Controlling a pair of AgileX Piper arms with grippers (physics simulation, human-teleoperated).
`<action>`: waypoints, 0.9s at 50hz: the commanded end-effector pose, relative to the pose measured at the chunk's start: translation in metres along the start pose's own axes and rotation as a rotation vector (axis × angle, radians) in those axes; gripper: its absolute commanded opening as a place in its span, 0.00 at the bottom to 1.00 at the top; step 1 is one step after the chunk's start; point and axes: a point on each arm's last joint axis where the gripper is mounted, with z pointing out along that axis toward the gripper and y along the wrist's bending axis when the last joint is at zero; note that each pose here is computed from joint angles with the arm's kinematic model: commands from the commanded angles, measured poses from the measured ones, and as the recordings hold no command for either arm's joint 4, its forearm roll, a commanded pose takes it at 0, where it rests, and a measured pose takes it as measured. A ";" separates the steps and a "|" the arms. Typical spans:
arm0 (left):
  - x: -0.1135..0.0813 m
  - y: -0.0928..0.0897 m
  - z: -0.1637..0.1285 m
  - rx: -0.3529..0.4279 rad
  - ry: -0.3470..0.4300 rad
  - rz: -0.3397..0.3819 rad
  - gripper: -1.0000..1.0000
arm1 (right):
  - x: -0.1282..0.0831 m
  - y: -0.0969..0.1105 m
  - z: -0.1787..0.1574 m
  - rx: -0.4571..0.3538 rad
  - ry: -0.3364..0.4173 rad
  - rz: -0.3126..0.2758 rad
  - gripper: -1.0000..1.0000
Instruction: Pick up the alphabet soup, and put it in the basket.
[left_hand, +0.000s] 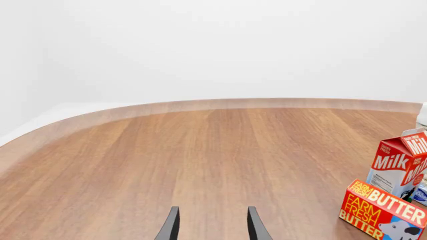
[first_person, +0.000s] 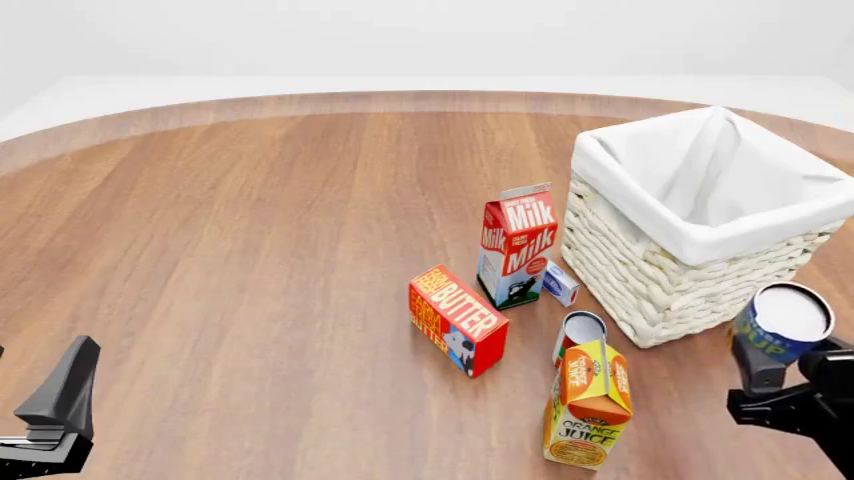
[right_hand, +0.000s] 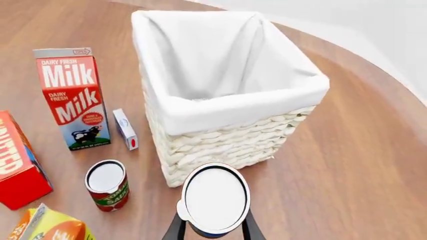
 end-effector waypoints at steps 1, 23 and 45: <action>0.000 0.000 0.000 0.000 0.000 0.000 1.00 | -0.018 -0.004 -0.006 0.010 -0.047 0.004 0.00; 0.000 0.000 0.000 0.000 0.000 0.000 1.00 | -0.038 -0.007 -0.010 0.016 -0.092 -0.021 0.00; 0.000 0.000 0.000 0.000 0.000 0.000 1.00 | -0.068 -0.011 -0.016 0.009 -0.150 -0.027 0.00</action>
